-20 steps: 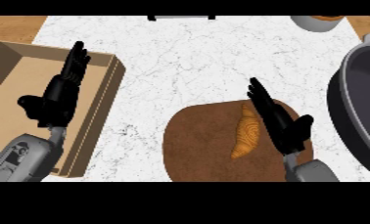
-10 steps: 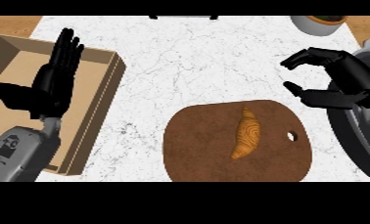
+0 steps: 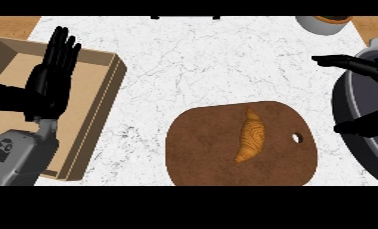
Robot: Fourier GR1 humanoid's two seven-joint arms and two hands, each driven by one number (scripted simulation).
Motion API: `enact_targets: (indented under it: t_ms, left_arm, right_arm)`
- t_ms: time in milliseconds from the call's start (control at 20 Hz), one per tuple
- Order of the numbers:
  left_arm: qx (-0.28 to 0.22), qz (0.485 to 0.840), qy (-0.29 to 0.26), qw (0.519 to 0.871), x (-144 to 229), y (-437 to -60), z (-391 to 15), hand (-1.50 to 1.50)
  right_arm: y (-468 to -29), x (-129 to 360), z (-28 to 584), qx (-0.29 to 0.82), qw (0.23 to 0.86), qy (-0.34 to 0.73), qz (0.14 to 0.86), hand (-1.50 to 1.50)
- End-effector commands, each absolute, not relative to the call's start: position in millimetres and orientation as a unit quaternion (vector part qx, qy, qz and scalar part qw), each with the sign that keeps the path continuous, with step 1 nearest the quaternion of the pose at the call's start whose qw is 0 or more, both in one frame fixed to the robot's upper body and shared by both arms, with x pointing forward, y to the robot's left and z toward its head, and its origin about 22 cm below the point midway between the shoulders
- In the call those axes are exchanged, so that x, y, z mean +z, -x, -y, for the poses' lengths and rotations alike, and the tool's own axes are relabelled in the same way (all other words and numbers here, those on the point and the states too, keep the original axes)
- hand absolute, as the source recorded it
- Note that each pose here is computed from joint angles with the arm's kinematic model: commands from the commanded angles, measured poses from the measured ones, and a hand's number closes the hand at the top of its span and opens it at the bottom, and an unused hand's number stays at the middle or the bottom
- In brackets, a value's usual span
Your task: Pick the croissant from the cutting board and place it in the pot
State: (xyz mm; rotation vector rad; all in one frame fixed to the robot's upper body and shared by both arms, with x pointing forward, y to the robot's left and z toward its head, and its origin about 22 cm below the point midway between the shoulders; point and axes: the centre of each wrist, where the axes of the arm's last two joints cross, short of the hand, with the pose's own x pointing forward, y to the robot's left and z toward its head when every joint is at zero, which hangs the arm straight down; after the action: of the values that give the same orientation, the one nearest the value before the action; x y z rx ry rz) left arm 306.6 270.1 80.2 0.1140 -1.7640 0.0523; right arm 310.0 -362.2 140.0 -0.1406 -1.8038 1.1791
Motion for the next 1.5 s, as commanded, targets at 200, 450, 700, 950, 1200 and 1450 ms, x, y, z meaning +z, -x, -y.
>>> enact_targets:
  t_ms: [200,450,700,950,1200,1450]
  left_arm:
    - [0.024,0.77,-0.05,0.636,87.7,-307.1,-274.4,0.0]
    - [0.019,0.77,-0.043,0.636,77.9,-306.4,-271.6,0.0]
    - [0.021,0.769,-0.046,0.637,87.8,-314.0,-269.1,0.0]
    - [0.017,0.769,-0.056,0.636,80.1,-306.4,-273.3,0.0]
    - [0.027,0.773,-0.051,0.632,85.6,-314.1,-287.0,0.0]
    - [0.021,0.772,-0.051,0.633,93.5,-310.8,-267.2,0.0]
  right_arm:
    - [-296.7,170.9,318.5,0.635,0.452,0.101,0.618,-1.5]
    - [-290.5,181.6,283.3,0.662,0.452,0.118,0.585,-1.5]
    - [-283.5,165.3,238.1,0.683,0.473,0.127,0.542,-1.5]
    - [-277.2,137.9,231.8,0.681,0.508,0.132,0.51,-1.5]
    - [-280.8,124.4,230.2,0.692,0.512,0.116,0.495,-1.5]
    - [-267.2,82.2,223.7,0.695,0.492,0.106,0.513,-1.5]
